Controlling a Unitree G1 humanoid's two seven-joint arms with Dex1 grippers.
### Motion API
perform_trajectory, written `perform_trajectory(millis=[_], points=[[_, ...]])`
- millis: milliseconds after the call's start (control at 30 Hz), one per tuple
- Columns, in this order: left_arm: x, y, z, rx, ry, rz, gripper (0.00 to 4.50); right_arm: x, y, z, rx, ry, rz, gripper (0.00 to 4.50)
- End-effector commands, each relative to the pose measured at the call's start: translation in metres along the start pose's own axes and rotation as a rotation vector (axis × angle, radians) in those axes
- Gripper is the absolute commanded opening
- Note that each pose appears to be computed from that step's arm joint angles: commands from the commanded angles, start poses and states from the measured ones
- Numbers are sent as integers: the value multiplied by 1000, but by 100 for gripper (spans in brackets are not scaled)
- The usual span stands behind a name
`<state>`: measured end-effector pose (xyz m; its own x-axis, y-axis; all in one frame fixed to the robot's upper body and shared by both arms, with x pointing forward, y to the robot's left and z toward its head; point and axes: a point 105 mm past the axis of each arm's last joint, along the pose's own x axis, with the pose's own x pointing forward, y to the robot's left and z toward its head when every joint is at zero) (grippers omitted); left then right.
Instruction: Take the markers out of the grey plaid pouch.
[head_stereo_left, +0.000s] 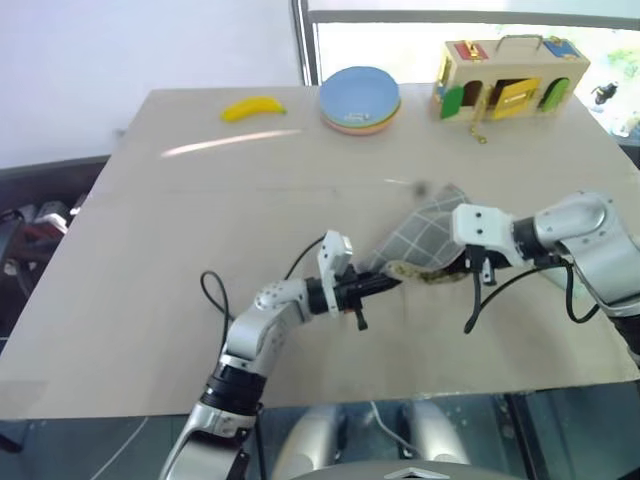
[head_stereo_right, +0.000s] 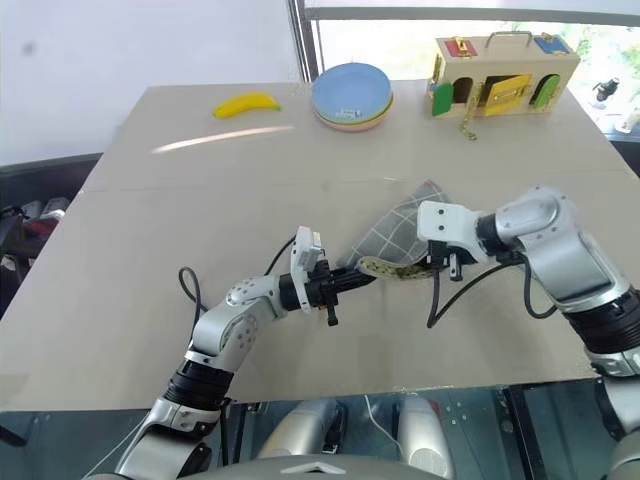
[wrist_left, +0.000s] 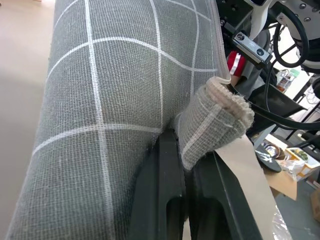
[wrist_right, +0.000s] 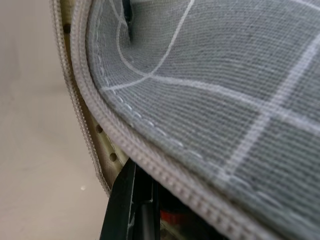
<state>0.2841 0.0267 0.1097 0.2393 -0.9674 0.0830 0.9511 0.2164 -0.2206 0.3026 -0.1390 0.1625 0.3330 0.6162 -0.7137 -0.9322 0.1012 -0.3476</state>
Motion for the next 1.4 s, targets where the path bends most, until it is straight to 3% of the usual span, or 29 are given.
perform_trajectory(millis=[33,167,267,333,433,567,667,767,1067,1233,1400], points=[[-1,2,5,18,2,-1,0,-27,-4,14,-6,-33,-68,46],[1,4,5,29,2,2,0,-25,-6,-5,7,76,-124,46],[3,5,7,46,-9,15,0,-16,-1,9,254,-111,-108,46],[3,7,10,60,-19,32,0,-15,4,-3,315,-72,-107,46],[2,11,14,75,-41,65,0,-18,6,-25,76,123,-145,46],[1,15,17,94,-53,91,0,-22,-2,-30,-153,250,-185,46],[3,16,21,104,-69,102,0,-19,6,-35,-201,297,-135,46],[6,14,24,109,-81,98,0,-12,4,-38,-198,288,-147,46],[14,11,35,114,-129,101,0,2,-16,-25,37,85,-310,46],[13,14,43,84,-175,130,0,4,-24,-28,-244,166,-404,46],[10,20,54,56,-224,167,0,10,-11,-23,-37,27,-381,46]])
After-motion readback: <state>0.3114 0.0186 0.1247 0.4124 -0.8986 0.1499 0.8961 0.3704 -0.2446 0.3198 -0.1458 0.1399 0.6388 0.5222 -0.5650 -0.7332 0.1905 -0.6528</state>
